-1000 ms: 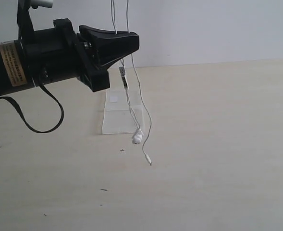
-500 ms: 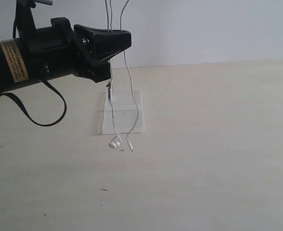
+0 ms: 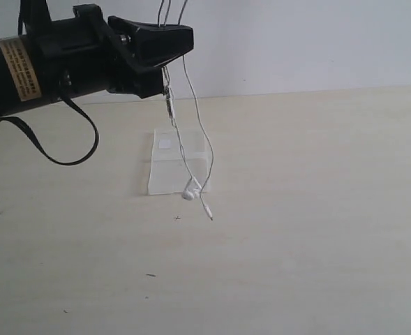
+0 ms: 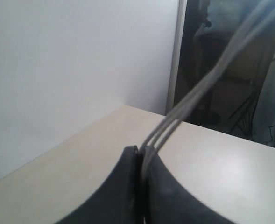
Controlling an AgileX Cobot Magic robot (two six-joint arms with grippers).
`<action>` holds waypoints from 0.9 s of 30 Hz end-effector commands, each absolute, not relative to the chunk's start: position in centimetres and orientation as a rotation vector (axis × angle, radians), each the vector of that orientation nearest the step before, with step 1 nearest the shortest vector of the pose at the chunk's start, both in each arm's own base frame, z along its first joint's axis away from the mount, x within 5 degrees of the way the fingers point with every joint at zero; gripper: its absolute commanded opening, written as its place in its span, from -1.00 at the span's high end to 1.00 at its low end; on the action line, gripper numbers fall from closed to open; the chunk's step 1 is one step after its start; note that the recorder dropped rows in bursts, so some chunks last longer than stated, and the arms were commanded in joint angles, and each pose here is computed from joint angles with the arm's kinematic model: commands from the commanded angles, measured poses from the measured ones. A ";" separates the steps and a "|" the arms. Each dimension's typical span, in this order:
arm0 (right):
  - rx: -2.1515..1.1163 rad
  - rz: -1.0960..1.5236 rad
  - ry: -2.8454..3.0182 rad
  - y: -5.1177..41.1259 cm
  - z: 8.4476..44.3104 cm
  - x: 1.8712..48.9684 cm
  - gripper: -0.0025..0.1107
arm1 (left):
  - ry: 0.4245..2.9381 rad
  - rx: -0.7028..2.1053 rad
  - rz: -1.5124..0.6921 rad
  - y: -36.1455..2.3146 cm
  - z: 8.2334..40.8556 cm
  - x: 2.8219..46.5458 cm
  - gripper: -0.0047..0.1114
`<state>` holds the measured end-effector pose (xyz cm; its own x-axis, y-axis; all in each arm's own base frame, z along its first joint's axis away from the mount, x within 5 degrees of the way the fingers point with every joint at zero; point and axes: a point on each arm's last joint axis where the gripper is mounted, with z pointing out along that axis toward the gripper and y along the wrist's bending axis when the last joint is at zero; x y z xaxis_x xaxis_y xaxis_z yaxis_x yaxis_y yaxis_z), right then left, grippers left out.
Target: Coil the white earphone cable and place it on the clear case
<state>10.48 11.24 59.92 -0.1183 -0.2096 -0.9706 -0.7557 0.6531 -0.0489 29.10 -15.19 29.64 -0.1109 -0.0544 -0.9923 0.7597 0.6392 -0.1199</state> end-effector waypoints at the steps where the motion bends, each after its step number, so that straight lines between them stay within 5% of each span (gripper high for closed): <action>1: -0.816 0.638 1.712 11.7 59.2 10.2 0.96 | 1.548 0.591 -0.717 -14.8 31.6 29.3 0.92; 19: -0.616 0.466 1.791 6.5 56.8 7.9 0.96 | 1.686 0.533 -0.385 -12.2 34.0 28.7 0.92; 27: -0.614 0.413 1.942 6.6 52.3 8.3 0.96 | 1.671 0.531 -0.385 -12.1 34.4 28.4 0.92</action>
